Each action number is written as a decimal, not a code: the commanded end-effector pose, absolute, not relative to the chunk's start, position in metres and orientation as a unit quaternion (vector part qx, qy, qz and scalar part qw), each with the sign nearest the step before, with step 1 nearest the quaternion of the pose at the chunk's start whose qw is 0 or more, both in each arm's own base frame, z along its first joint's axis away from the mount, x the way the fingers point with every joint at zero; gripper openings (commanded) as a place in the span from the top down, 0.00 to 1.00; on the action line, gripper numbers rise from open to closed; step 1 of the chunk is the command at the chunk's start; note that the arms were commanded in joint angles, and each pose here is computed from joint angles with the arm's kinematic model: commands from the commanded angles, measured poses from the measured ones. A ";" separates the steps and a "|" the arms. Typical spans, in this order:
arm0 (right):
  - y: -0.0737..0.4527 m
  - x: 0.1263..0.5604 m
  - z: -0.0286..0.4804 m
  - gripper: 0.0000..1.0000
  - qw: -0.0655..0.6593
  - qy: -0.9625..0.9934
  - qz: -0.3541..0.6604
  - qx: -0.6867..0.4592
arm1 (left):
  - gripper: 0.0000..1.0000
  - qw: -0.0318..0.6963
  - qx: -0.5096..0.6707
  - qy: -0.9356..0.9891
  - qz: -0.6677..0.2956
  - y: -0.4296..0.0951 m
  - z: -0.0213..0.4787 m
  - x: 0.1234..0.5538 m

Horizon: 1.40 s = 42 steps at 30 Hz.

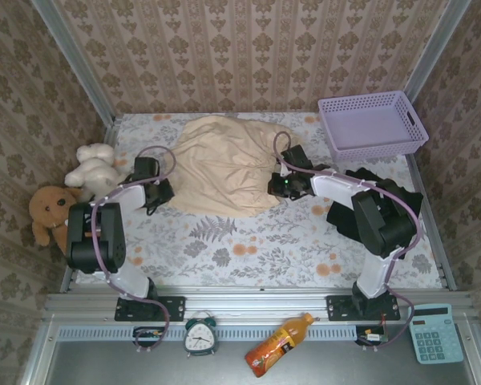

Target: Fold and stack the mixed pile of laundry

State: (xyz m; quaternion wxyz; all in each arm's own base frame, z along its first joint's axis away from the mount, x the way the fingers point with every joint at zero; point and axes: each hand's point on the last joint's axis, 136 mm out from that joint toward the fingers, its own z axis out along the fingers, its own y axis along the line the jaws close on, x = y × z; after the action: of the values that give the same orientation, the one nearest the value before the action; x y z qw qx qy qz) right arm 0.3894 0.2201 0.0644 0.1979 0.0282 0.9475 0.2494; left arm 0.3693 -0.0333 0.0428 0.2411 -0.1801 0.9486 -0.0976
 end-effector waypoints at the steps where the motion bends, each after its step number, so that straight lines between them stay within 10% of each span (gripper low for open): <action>1: 0.210 0.382 0.100 1.00 0.220 0.937 0.269 0.030 | 0.96 0.265 -0.171 0.943 -0.104 -0.034 0.081 0.363; 7: 0.189 0.331 0.105 1.00 0.208 0.940 0.269 0.039 | 0.91 0.269 -0.167 0.941 -0.118 -0.038 0.100 0.324; 11: 0.178 0.286 0.084 1.00 0.179 0.937 0.291 0.074 | 0.66 0.232 -0.165 0.951 -0.123 -0.050 0.076 0.292; 12: 0.177 0.276 0.075 0.94 0.166 0.938 0.295 0.080 | 0.49 0.219 -0.165 0.953 -0.126 -0.054 0.068 0.286; 18: 0.161 0.282 0.081 0.65 0.177 0.948 0.256 0.072 | 0.28 0.232 -0.155 0.949 -0.146 -0.064 0.082 0.303; 32: 0.102 0.429 0.109 0.50 0.291 0.938 0.144 0.121 | 0.42 0.314 -0.078 0.916 -0.237 -0.143 0.110 0.429; 37: 0.120 0.475 0.066 0.66 0.239 0.949 0.152 0.135 | 0.92 0.264 -0.044 0.924 -0.271 -0.188 0.077 0.446; 42: 0.125 0.521 0.042 0.69 0.244 0.946 0.138 0.162 | 0.97 0.231 -0.051 0.940 -0.247 -0.181 0.047 0.423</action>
State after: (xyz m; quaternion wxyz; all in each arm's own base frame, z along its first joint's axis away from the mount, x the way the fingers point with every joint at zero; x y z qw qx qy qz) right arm 0.5012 0.1257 0.0428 0.2347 0.1401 0.9500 0.1508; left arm 0.4299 -0.1830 0.0442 0.2323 -0.0523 0.9407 -0.2417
